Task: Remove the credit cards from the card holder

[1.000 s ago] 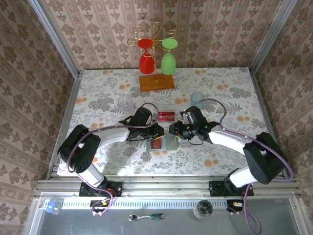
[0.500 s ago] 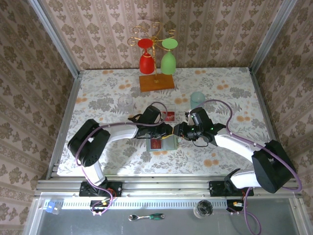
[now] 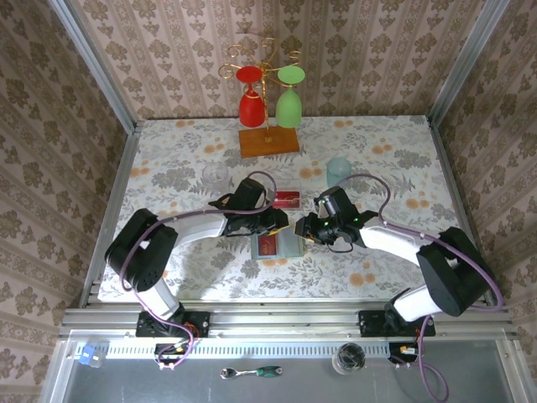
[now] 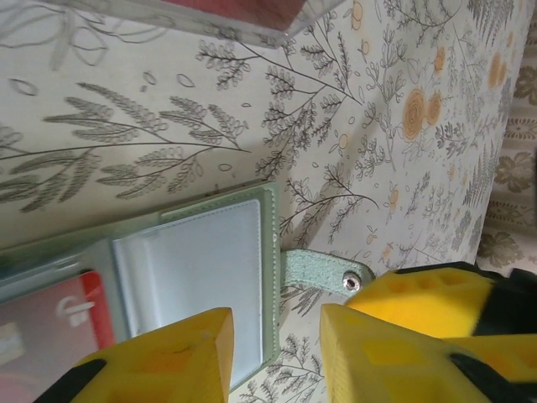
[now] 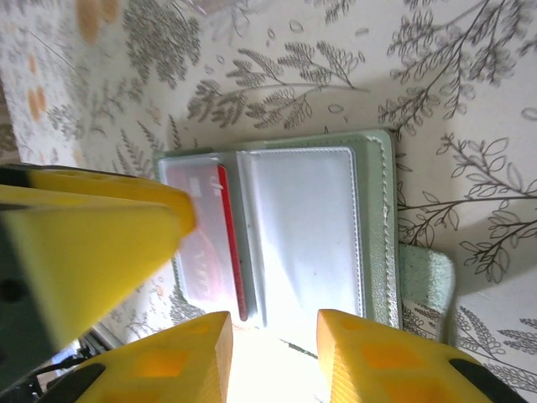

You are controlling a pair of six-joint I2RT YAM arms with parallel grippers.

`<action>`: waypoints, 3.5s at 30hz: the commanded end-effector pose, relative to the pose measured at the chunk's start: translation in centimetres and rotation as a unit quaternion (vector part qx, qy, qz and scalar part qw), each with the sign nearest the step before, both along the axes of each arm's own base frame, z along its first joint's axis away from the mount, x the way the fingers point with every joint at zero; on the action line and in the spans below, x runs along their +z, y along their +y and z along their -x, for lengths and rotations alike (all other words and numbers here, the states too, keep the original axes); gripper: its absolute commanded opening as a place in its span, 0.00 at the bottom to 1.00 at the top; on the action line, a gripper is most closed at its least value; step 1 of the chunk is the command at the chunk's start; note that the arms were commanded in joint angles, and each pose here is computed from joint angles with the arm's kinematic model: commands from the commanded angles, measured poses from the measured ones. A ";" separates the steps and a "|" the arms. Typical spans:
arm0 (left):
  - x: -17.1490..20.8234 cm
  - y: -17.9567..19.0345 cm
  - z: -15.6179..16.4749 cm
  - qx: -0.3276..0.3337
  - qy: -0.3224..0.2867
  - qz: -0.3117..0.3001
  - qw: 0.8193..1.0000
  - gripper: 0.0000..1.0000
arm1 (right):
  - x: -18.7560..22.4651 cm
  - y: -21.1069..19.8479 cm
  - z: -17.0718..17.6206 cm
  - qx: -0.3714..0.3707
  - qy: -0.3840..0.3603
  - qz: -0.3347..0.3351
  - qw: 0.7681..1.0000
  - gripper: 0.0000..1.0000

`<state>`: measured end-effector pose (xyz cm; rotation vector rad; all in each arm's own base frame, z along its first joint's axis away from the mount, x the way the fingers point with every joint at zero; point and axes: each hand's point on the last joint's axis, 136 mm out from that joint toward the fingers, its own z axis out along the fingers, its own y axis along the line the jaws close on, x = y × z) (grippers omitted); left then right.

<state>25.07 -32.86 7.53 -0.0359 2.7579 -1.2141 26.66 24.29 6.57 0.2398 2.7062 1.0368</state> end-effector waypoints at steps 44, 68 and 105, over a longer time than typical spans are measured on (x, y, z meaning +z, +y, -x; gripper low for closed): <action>-5.7 9.1 2.7 0.051 0.044 -0.059 0.996 0.05 | -1.9 8.2 -1.2 0.070 0.027 -0.020 0.997 0.31; -5.9 9.1 2.8 0.051 0.049 -0.061 0.996 0.05 | -3.2 8.8 -1.0 0.077 0.042 -0.028 0.996 0.18; -5.1 8.7 2.3 0.047 0.043 -0.059 0.996 0.04 | -2.1 6.8 -1.1 0.072 0.014 0.036 0.997 0.32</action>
